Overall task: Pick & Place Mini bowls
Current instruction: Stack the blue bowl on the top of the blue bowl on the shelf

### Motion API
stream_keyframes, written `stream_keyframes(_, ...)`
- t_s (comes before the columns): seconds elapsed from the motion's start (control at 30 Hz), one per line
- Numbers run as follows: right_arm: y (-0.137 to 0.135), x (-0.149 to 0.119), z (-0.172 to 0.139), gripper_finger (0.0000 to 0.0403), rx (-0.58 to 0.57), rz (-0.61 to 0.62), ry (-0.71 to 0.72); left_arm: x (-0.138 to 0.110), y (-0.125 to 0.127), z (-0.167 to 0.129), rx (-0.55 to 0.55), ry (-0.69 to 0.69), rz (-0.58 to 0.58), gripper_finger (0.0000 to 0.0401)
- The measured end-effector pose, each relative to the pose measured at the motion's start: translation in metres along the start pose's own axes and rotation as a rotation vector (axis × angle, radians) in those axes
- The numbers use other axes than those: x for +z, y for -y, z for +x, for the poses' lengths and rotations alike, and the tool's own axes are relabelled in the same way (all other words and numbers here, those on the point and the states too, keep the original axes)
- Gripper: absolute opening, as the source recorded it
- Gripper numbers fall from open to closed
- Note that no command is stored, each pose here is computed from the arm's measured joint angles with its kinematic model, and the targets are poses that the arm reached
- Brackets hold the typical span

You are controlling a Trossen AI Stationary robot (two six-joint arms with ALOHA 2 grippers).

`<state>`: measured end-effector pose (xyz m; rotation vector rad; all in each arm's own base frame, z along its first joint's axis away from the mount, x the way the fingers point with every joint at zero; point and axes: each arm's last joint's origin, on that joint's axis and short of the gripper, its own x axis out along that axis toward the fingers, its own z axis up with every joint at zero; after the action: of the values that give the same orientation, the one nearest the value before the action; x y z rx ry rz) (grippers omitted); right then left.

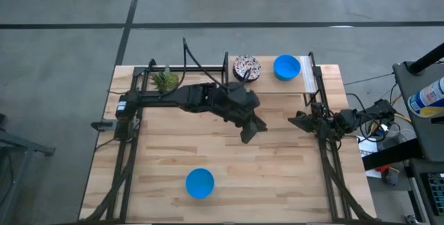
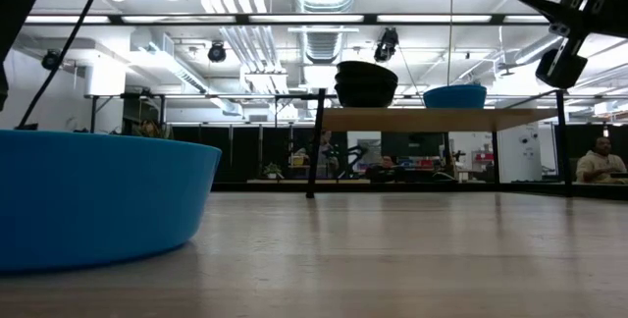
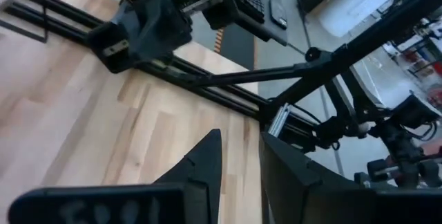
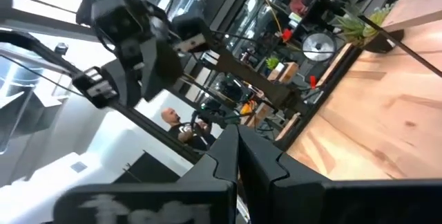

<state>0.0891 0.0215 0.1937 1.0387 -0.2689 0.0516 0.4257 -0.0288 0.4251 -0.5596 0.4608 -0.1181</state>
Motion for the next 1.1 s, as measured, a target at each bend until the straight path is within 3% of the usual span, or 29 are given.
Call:
stream_keyframes(0.17, 0.000, 0.000, 0.000, 0.0008, -0.001, 0.000, -0.004, -0.016, -0.003, -0.004, -0.030, 0.064, -0.025, 0.0090)
stream_keyframes(0.3, 0.000, 0.000, 0.000, 0.0008, 0.000, 0.069, -0.005, -0.034, -0.012, -0.019, -0.048, 0.139, -0.060, 0.0090)
stream_keyframes(0.47, 0.001, -0.002, 0.002, 0.0008, -0.018, 0.139, -0.017, -0.057, -0.015, -0.060, -0.127, 0.252, -0.025, 0.0090)
stream_keyframes(0.6, 0.001, -0.005, 0.006, 0.0008, -0.064, 0.152, -0.044, -0.088, -0.026, -0.087, -0.140, 0.249, -0.057, 0.0090)
stream_keyframes(0.83, -0.006, -0.010, 0.024, 0.0008, -0.199, 0.142, -0.112, -0.126, -0.041, -0.131, -0.206, 0.330, -0.091, 0.0090)
stream_keyframes(0.9, -0.010, -0.012, 0.033, 0.0008, -0.265, 0.145, -0.143, -0.137, -0.047, -0.138, -0.190, 0.321, -0.041, 0.0090)
stream_keyframes(1.03, -0.023, -0.017, 0.056, 0.0008, -0.411, 0.139, -0.201, -0.159, -0.057, -0.156, -0.137, 0.309, 0.222, 0.0090)
stream_keyframes(1.1, -0.030, -0.020, 0.070, 0.0008, -0.489, 0.129, -0.229, -0.173, -0.064, -0.162, -0.115, 0.280, 0.259, 0.0090)
